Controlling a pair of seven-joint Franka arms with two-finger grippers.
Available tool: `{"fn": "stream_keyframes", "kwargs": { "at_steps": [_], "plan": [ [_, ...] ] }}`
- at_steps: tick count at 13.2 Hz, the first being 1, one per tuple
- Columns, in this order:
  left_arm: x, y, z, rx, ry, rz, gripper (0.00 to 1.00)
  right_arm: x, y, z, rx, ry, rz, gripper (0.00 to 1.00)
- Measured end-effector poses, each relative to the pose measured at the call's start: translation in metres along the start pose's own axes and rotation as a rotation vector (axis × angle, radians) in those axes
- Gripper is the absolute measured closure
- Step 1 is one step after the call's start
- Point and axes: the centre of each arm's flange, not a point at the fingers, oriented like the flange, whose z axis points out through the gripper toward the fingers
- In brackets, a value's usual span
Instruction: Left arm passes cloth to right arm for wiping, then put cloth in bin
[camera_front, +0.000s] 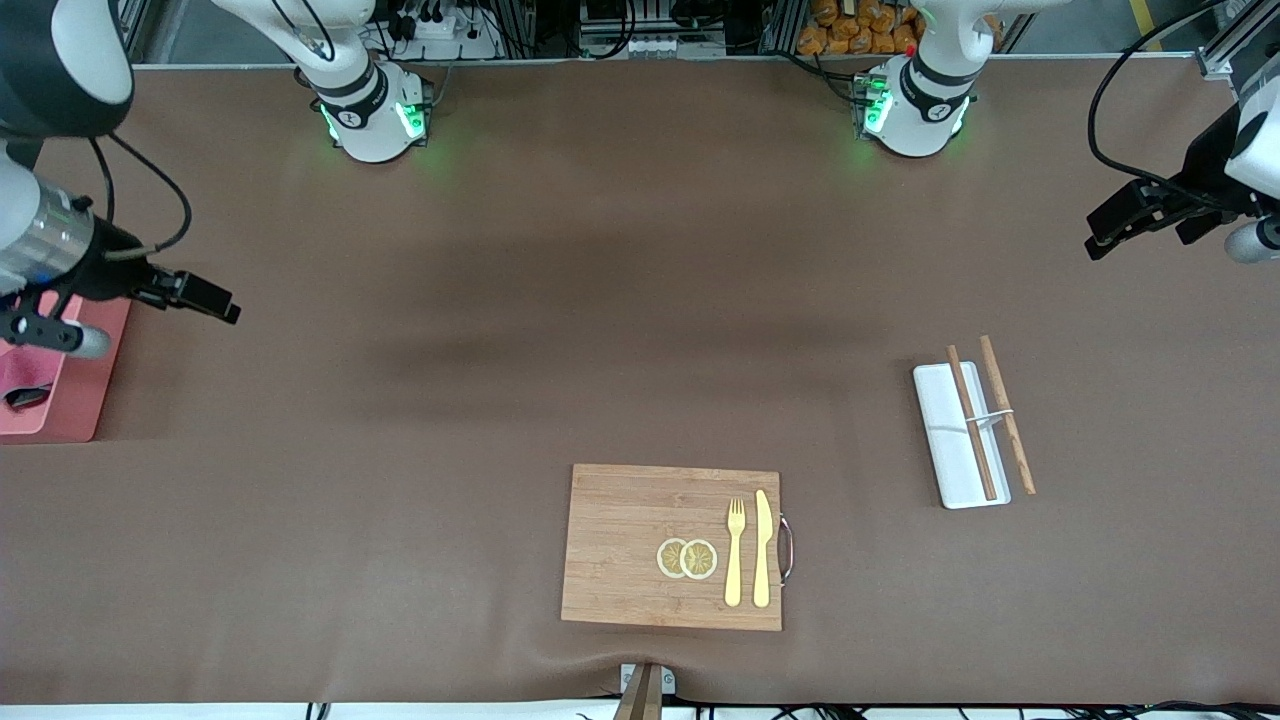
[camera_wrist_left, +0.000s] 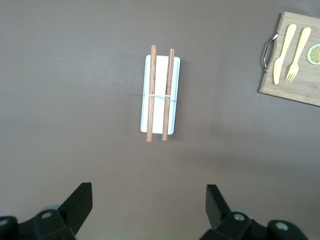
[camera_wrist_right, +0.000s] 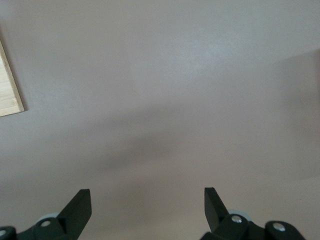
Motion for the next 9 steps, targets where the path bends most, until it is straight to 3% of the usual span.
{"fn": "stream_keyframes", "kwargs": {
  "at_steps": [3,6,9],
  "plan": [
    [-0.008,-0.001,-0.002,0.002,0.001,0.010,0.00,-0.005,-0.001,-0.028,0.014,0.073,0.006,0.00],
    [-0.010,-0.001,-0.004,0.002,0.005,0.030,0.00,0.001,0.001,-0.066,0.027,0.154,-0.089,0.00],
    [-0.010,-0.001,-0.004,0.002,0.005,0.052,0.00,0.012,0.012,-0.073,0.008,0.174,-0.161,0.00]
  ]
}}
